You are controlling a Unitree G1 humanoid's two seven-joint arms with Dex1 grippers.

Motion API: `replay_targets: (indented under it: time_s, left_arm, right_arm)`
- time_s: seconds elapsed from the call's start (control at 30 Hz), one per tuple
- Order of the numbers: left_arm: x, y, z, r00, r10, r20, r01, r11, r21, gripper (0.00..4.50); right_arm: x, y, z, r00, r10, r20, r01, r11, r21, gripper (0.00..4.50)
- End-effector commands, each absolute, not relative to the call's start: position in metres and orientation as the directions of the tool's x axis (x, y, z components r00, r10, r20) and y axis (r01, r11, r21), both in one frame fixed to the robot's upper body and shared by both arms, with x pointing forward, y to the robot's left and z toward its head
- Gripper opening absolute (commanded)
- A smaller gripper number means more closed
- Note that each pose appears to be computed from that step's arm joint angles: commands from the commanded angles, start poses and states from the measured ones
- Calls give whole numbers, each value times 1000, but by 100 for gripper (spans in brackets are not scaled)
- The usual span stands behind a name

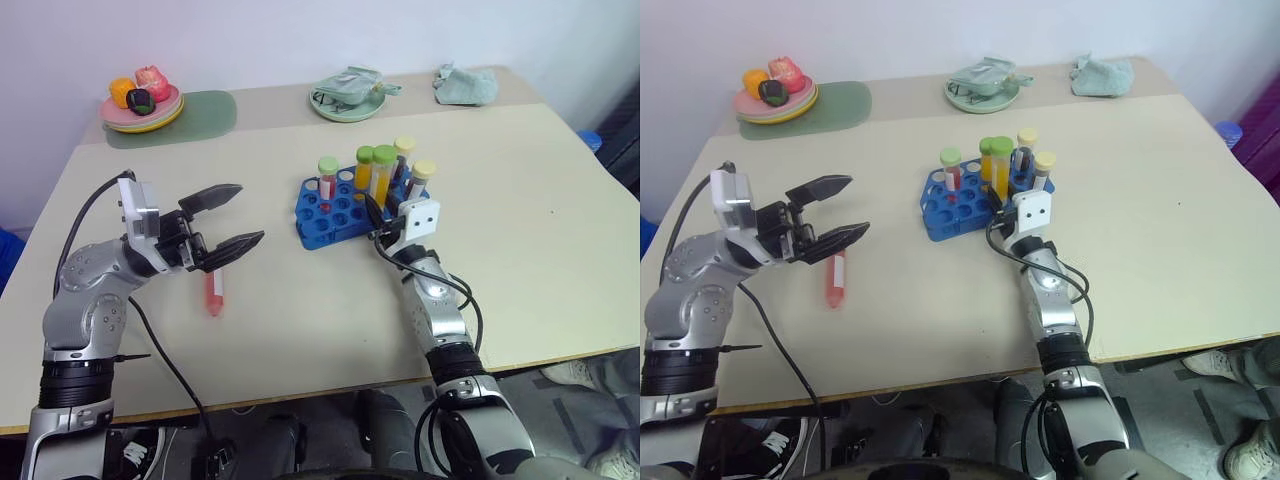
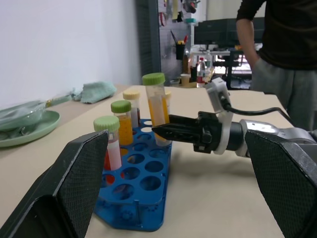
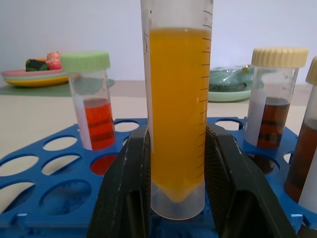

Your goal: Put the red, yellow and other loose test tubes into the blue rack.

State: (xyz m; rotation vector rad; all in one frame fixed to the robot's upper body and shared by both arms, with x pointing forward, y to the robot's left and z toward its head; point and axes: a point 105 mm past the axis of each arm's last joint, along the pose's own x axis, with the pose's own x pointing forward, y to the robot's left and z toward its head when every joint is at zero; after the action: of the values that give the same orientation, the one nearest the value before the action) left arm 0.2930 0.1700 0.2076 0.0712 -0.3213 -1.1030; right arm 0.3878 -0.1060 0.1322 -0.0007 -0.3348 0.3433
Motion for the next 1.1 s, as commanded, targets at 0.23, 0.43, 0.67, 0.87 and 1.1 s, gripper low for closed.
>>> replay_targets:
  time_s: [0.23,0.43,0.67,0.87,1.1]
  left_arm:
    - [287,174,217,411,-883,228,853,461,245,450]
    - [287,175,218,415,-881,226,851,464,247,450]
    - [287,175,218,412,-883,224,853,461,245,450]
    - [287,175,219,411,-884,224,854,459,246,450]
    - [287,175,219,413,-883,224,853,461,244,450]
  right_arm:
    - [397,-114,148,871,321,373,-309,947,-93,93]
    - [397,-121,145,873,322,367,-304,946,-108,93]
    - [393,-118,142,871,334,361,-317,942,-106,93]
    - [392,-113,143,867,341,364,-327,939,-101,93]
    - [395,-104,145,861,354,365,-344,934,-95,93]
